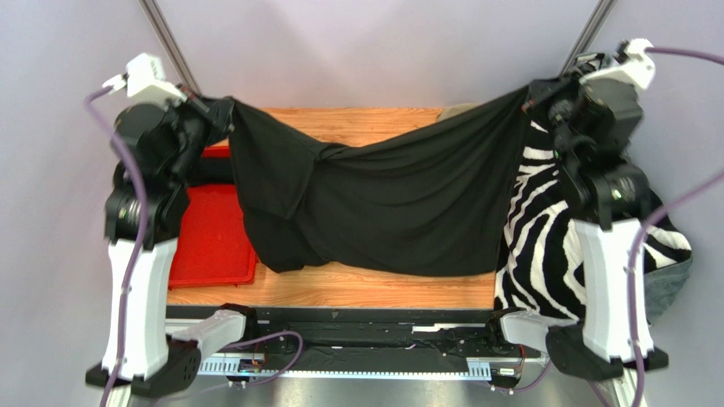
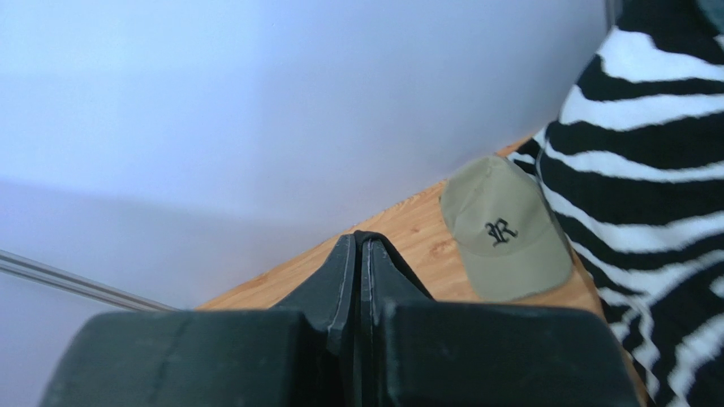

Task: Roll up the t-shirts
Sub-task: Flatten out the T-shirt at the center of the board.

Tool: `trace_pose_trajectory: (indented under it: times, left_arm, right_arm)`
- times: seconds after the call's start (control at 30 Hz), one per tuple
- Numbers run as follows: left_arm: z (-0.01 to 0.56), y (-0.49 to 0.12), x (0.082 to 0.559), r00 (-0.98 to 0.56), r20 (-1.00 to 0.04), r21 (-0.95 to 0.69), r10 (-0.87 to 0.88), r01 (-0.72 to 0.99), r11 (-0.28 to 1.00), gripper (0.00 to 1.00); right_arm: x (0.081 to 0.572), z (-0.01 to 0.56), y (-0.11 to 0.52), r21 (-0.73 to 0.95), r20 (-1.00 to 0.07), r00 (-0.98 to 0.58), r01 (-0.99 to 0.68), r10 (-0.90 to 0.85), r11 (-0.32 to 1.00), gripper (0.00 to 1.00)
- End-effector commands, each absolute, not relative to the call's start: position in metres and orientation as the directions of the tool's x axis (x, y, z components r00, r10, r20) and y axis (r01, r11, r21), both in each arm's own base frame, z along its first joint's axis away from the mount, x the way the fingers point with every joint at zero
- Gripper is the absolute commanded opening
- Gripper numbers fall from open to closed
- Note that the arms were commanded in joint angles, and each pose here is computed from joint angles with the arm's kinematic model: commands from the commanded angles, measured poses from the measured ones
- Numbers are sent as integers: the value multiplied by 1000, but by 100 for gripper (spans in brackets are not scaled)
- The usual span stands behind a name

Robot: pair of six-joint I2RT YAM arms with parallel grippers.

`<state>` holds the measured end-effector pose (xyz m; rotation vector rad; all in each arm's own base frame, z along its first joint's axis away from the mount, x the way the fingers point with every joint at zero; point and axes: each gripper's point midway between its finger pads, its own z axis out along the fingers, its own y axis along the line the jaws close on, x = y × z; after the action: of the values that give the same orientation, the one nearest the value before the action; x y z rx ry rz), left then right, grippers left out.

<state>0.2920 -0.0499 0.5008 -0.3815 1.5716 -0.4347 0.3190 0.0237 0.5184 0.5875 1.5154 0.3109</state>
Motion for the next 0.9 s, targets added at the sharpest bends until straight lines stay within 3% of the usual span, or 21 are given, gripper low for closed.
trace_pose_trajectory:
  times: [0.0,0.13,0.17,0.23,0.27,0.33,0.43,0.5,0.53,0.67,0.7,0.73,0.8,0.83,0.87]
  left_arm:
    - [534,-56,346,35,-842,-538,-539,44,842,0]
    - [544,-61,415,47,-844,-533,-534,40,845,0]
    - [578,-60,414,116,-828,-541,-548,90,836,0]
    - [574,-60,454,96,-824,-550,-558,100,829,0]
    - [612,-60,443,164,-798,-557,-580,166,813,0]
    - [614,-58,464,163,-792,-559,-588,192,806,0]
    - [640,-52,448,201,-751,-580,-630,258,773,0]
    - [623,-52,454,159,-746,-604,-647,248,758,0]
    - [635,-50,431,182,-740,-598,-647,263,757,0]
    - [556,-49,417,37,-774,-622,-632,142,770,0]
    - [555,-48,392,39,-774,-621,-632,148,769,0]
    - [496,-50,400,-69,-771,-636,-633,66,769,0]
    - [461,-53,377,-135,-757,-648,-639,39,760,0]
    - [400,-56,376,-248,-730,-650,-637,-37,759,0]
    - [374,-60,369,-300,-711,-652,-636,-58,756,0]
  right_arm:
    - [386,539,37,576,-815,95,33,571,817,0]
    - [451,567,35,635,-762,125,-49,636,771,0]
    - [457,576,34,655,-740,138,-72,658,752,0]
    - [470,594,34,675,-711,155,-125,686,727,0]
    - [478,613,29,695,-673,192,-166,714,700,0]
    - [474,639,31,697,-633,235,-241,738,675,0]
    - [461,654,1,713,-591,300,-240,749,658,0]
    - [447,640,-14,734,-590,297,-190,751,652,0]
    - [444,633,-15,731,-601,274,-191,751,655,0]
    - [421,577,-13,743,-643,164,-102,748,661,0]
    - [416,533,-11,753,-653,88,-29,752,658,0]
    - [409,513,-7,743,-668,43,-6,743,669,0]
    - [406,417,-5,746,-640,-110,144,760,650,0]
    - [390,398,3,748,-629,-155,145,762,647,0]
    - [384,372,6,744,-616,-198,171,762,646,0]
